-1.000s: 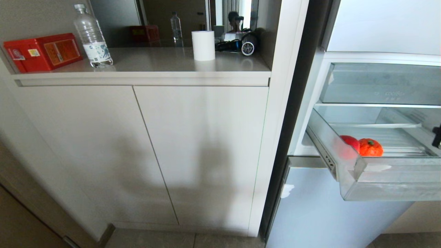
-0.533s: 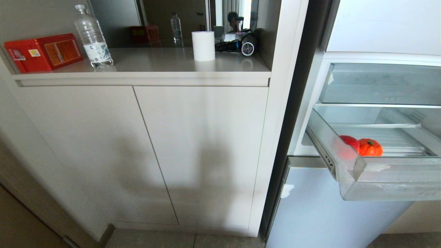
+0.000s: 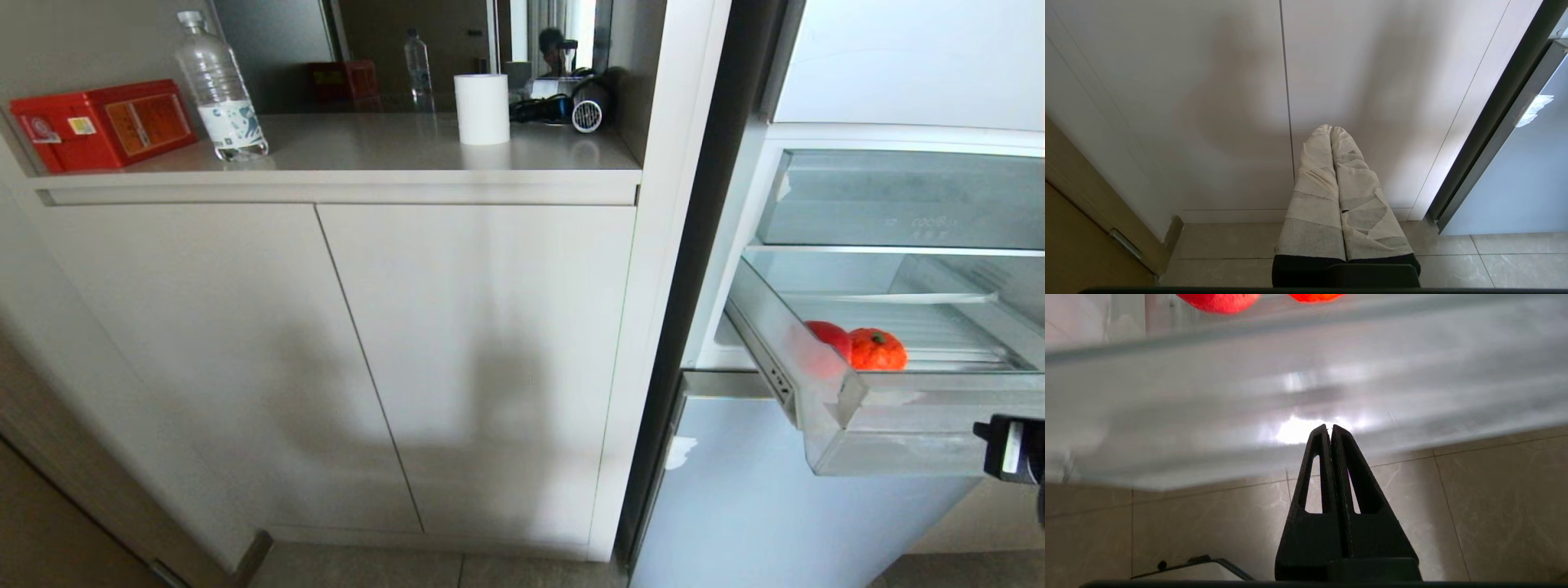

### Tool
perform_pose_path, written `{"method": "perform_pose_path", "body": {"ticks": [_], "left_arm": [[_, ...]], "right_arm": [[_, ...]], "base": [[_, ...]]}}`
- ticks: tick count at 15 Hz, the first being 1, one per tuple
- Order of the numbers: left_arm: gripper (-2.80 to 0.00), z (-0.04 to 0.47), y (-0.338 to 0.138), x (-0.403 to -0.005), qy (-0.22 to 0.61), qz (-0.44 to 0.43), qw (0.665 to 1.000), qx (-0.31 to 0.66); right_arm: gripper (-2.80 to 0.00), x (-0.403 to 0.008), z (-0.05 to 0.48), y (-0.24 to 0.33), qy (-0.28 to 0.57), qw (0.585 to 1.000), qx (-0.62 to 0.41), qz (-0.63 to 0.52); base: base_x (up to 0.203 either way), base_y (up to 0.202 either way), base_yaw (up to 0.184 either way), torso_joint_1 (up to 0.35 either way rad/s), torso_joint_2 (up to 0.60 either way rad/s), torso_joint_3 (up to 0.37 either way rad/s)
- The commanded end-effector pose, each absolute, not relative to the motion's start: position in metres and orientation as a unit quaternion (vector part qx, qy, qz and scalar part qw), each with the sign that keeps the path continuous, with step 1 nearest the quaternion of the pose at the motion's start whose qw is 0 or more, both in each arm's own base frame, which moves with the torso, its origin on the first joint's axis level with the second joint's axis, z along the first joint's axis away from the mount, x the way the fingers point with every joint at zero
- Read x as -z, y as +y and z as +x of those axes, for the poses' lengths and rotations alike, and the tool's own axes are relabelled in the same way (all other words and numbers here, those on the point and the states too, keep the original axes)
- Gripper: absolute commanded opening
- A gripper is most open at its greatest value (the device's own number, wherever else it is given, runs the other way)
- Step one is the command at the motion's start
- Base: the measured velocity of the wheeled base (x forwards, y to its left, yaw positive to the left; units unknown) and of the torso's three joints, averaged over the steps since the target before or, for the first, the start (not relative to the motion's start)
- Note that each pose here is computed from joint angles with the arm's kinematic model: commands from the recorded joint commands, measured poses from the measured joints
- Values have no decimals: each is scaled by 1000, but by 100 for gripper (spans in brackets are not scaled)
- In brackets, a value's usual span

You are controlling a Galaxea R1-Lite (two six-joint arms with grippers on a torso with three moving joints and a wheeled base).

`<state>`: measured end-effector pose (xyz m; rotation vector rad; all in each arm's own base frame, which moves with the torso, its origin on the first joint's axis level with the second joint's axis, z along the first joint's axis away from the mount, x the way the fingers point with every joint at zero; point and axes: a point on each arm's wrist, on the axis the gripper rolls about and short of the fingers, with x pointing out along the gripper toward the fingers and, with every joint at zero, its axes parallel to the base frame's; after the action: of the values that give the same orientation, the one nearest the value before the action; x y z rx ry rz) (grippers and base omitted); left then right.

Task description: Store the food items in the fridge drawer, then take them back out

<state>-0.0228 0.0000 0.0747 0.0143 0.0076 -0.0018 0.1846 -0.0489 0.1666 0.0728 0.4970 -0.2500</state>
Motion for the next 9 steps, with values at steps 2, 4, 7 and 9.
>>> {"method": "perform_pose_path", "body": {"ticks": [2, 4, 7, 9], "left_arm": [[-280, -23, 0, -75, 5, 8, 1000, 1], [-280, -23, 0, -75, 5, 7, 1000, 1], [-280, -23, 0, -75, 5, 8, 1000, 1], [-280, -23, 0, -75, 5, 8, 1000, 1]], "right_arm": [[-280, -151, 229, -60, 287, 951, 108, 44], [-280, -144, 257, -67, 275, 955, 100, 45], [-280, -131, 297, -77, 238, 966, 95, 40], [-280, -126, 327, -84, 209, 974, 77, 41]], "base": [[0, 0, 0, 0, 0, 0], [0, 0, 0, 0, 0, 0], [0, 0, 0, 0, 0, 0], [0, 0, 0, 0, 0, 0]]}}
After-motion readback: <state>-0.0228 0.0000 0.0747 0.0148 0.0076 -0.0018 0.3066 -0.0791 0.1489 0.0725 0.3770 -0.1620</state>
